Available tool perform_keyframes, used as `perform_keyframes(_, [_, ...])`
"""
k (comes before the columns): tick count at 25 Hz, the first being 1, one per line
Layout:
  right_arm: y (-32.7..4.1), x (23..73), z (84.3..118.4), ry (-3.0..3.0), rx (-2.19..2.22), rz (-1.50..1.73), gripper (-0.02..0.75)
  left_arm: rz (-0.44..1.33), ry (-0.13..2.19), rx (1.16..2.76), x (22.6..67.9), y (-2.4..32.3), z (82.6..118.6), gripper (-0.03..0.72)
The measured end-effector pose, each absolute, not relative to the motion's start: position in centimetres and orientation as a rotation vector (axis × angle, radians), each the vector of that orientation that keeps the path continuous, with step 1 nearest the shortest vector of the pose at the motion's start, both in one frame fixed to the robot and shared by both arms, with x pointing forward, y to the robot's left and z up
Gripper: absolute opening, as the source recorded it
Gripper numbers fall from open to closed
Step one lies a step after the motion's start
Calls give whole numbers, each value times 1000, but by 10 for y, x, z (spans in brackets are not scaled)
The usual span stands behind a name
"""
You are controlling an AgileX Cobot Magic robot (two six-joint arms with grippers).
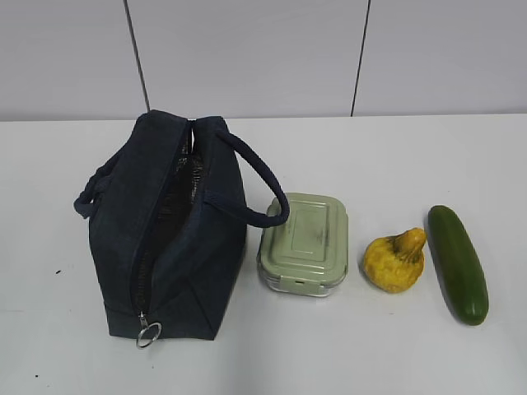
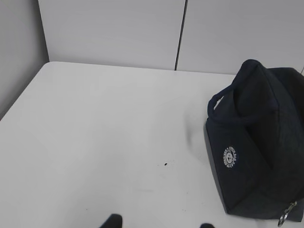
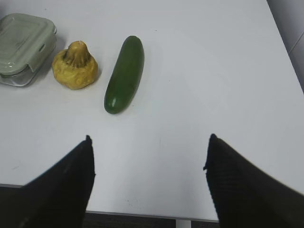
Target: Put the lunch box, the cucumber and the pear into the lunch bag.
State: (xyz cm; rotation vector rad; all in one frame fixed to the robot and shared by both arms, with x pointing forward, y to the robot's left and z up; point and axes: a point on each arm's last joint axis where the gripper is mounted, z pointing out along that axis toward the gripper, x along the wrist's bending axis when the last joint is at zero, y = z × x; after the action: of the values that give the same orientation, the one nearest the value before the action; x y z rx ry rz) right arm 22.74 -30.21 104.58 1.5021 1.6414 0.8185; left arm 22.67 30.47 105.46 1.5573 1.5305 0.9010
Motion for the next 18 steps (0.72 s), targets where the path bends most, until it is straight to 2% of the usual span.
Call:
perform_keyframes(11, [-302,229,1046,1650,1509,811,566,901,1531,1557,227,305,1055,309])
perform_keyframes(18, [-300,257,1068,1736,1583,763,566,901,1531,1557,227,305,1055,309])
